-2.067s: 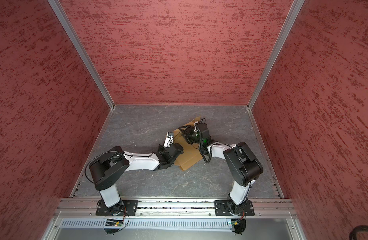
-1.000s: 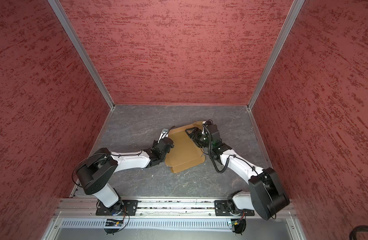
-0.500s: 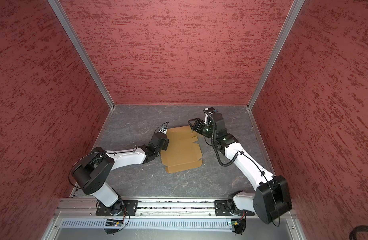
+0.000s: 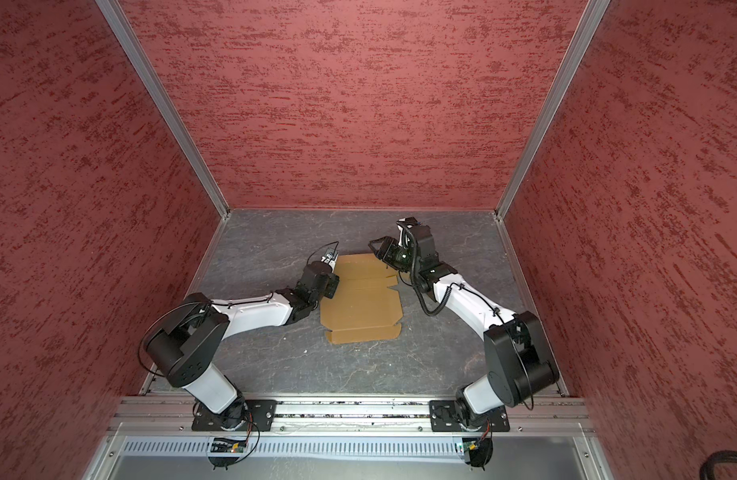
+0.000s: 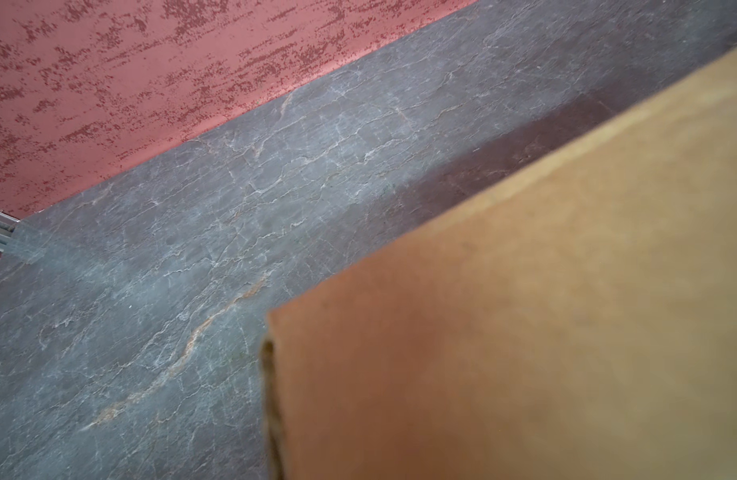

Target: Fold the paper box

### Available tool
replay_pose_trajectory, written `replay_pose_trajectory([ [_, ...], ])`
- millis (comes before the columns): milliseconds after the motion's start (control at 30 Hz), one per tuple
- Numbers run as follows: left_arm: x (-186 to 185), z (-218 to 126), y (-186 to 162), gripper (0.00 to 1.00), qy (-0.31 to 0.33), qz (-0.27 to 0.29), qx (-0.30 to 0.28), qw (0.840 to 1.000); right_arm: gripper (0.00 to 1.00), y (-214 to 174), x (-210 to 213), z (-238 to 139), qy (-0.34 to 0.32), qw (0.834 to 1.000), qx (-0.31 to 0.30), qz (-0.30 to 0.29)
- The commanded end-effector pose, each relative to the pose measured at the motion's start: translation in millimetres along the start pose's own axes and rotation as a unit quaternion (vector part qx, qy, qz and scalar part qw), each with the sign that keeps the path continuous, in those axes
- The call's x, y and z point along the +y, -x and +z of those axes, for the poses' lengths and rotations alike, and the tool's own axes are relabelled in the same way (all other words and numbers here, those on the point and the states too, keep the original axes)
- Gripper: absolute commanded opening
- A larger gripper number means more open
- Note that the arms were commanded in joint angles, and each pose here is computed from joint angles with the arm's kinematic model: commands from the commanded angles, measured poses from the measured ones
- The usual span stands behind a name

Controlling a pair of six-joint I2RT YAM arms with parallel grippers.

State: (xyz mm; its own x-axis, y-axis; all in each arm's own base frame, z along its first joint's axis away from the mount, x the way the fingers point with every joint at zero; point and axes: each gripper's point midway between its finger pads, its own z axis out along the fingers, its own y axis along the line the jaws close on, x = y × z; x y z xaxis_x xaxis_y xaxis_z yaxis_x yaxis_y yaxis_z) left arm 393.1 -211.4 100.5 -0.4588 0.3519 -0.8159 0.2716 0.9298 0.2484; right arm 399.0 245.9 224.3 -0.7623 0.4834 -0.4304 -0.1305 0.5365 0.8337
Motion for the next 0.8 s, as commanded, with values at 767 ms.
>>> replay_pose_trajectory([
  [767,-7,16,-16,0.28,0.089,0.043,0.024,0.995,0.39,-17,-33,32,-0.010,0.997,-0.017,0.074],
])
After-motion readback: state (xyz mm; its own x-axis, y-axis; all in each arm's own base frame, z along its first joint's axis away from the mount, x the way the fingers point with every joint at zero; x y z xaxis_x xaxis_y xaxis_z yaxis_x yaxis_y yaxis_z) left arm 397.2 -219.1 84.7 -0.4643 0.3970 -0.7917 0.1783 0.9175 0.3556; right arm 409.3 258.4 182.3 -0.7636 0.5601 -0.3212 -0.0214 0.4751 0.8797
